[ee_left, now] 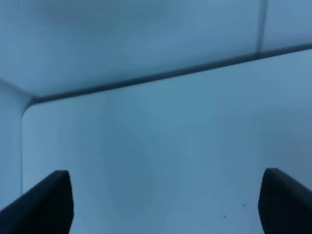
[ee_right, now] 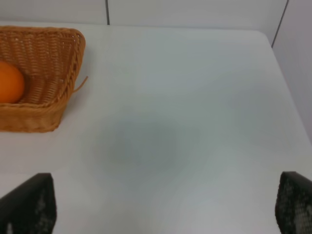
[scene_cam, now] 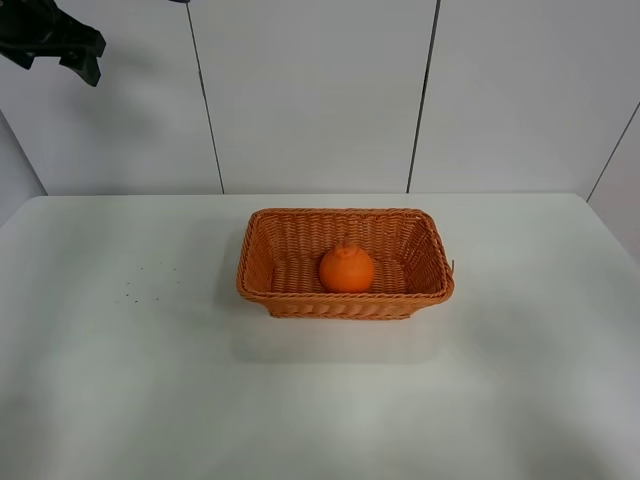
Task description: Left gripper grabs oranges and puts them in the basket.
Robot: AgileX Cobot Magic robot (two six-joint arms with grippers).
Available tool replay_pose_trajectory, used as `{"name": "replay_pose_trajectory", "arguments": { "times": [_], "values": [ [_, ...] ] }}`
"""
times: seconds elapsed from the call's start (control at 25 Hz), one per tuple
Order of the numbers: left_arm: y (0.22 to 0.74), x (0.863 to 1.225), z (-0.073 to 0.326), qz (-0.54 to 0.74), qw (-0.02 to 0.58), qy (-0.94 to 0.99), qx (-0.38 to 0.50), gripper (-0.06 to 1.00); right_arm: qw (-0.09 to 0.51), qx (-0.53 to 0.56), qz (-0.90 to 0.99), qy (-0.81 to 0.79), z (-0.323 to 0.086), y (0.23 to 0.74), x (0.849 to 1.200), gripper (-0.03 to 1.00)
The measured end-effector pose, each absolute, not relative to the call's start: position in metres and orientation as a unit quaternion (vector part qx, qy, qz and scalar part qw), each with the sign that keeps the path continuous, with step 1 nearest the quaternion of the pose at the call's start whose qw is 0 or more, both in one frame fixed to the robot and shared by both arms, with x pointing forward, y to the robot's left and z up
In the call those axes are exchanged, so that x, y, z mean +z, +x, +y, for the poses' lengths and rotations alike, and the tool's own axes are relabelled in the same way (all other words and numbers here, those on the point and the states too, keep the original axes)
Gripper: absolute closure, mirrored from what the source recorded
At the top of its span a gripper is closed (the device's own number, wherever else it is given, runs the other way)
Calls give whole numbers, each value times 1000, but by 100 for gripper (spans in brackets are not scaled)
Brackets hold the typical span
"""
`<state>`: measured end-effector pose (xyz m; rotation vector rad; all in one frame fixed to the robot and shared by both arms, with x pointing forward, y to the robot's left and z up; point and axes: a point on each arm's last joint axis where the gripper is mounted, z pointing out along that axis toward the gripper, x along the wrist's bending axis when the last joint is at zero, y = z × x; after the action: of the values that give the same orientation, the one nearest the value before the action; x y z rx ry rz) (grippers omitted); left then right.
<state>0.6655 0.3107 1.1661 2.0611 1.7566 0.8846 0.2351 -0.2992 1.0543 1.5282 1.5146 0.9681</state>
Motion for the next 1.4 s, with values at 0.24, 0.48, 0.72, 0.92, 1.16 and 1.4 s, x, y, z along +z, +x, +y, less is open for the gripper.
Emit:
{"name": "replay_pose_trajectory", "arguments": {
  "times": [0.24,0.48,0.72,0.92,1.16,1.4],
  "values": [
    [660,1148,323,632,145,713,266,8,381,379,593,599,-299,235,1054,27],
    [637,1143,320,631,152,717,255,8,381,379,593,599,-299,235,1054,27],
    [590,1157,318,615,186,708,294,8,381,379,593,599,-299,235,1054,27],
    [539,1170,317,594,219,695,341,8,381,379,593,599,-299,235,1054,27],
    [483,1172,316,574,245,681,383,8,381,379,593,599,-299,235,1054,27],
    [432,1173,314,566,264,667,406,8,381,379,593,599,-299,235,1054,27]
  ]
}}
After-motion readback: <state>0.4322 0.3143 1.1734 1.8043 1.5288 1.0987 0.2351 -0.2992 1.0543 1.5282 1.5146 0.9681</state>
